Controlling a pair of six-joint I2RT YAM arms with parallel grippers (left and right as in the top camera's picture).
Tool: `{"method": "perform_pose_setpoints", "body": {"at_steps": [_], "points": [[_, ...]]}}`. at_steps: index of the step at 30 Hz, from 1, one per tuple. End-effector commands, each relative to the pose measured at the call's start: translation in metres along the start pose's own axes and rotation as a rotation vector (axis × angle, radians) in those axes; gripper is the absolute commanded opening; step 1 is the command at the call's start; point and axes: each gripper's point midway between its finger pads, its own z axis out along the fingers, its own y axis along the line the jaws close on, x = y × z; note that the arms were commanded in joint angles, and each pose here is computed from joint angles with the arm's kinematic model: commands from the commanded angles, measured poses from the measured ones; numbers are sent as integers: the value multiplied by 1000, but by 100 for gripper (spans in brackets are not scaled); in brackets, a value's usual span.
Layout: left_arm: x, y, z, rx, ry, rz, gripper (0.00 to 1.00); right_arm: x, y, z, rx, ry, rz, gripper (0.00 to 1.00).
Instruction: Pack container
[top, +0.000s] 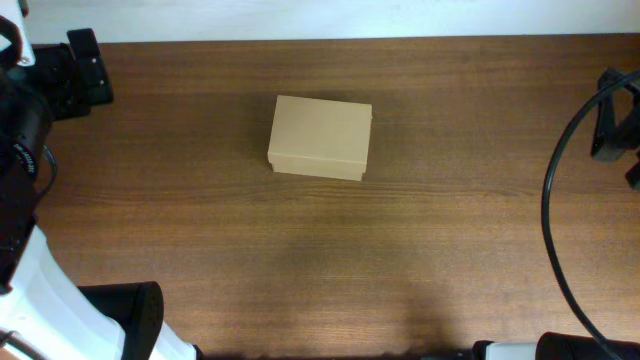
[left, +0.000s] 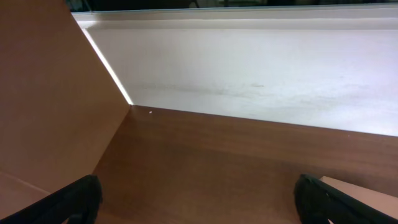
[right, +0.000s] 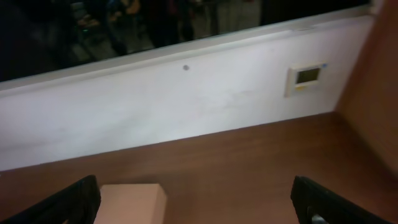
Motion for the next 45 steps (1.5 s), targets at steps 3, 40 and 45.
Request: {"method": "perform_pose_setpoints", "body": {"at_steps": [3,40,45], "points": [[1,2,1,-12,4,6,100,-11,-38,-11,225,-70,9,99],[1,2,1,-12,4,5,100,339,-85,90,133,-205,468,99],[1,2,1,-12,4,6,100,353,-87,97,145,-176,464,99]]}}
